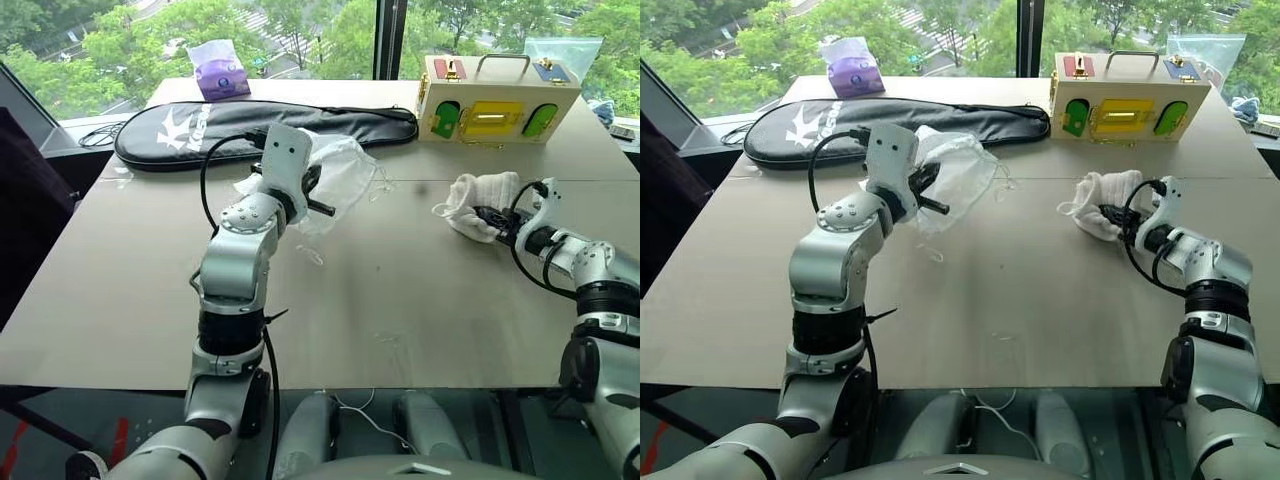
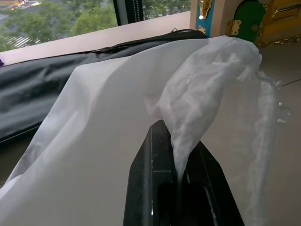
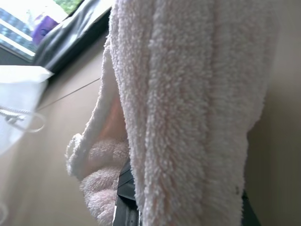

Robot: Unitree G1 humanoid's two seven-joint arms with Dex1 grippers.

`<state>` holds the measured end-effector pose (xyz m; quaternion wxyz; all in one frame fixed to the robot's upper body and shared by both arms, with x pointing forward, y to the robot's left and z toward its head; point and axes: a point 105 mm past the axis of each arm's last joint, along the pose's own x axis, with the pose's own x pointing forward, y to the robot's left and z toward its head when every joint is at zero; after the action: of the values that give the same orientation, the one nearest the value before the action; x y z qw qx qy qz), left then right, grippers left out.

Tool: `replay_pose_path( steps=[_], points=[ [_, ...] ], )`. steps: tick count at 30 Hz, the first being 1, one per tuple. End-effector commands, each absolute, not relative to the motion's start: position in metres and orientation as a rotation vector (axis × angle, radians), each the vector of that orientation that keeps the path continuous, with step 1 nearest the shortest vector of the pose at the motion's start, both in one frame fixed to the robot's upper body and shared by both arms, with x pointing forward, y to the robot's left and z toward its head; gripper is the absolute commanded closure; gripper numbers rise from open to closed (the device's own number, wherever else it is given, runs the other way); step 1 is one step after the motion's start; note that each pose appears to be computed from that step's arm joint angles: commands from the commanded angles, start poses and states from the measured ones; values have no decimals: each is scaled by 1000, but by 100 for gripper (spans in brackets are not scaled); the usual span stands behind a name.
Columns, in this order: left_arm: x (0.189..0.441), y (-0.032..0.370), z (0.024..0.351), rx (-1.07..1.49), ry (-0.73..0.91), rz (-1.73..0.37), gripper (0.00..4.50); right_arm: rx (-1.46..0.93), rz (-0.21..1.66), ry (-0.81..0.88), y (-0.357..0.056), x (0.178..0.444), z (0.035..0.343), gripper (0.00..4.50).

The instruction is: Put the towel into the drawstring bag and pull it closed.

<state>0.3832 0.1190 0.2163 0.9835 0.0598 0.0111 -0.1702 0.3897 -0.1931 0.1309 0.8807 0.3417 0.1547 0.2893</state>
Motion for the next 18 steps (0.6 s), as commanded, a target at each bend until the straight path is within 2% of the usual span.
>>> replay_pose_path(
  steps=[1,4,7,11,14,18],
  points=[
    [385,121,233,92,-34,-392,450,772,941,176,-146,355,206,446],
    [385,116,233,81,-29,-449,450,763,1104,153,-109,327,224,446],
    [385,112,232,94,-21,-486,450,780,1191,117,-85,310,237,446],
    [384,107,233,73,-12,-528,450,612,1142,265,-55,302,203,446],
    [385,109,236,46,-14,-528,450,538,1088,331,-51,300,175,446],
    [380,105,237,7,8,-570,450,653,1021,273,-47,308,177,446]
  ],
)
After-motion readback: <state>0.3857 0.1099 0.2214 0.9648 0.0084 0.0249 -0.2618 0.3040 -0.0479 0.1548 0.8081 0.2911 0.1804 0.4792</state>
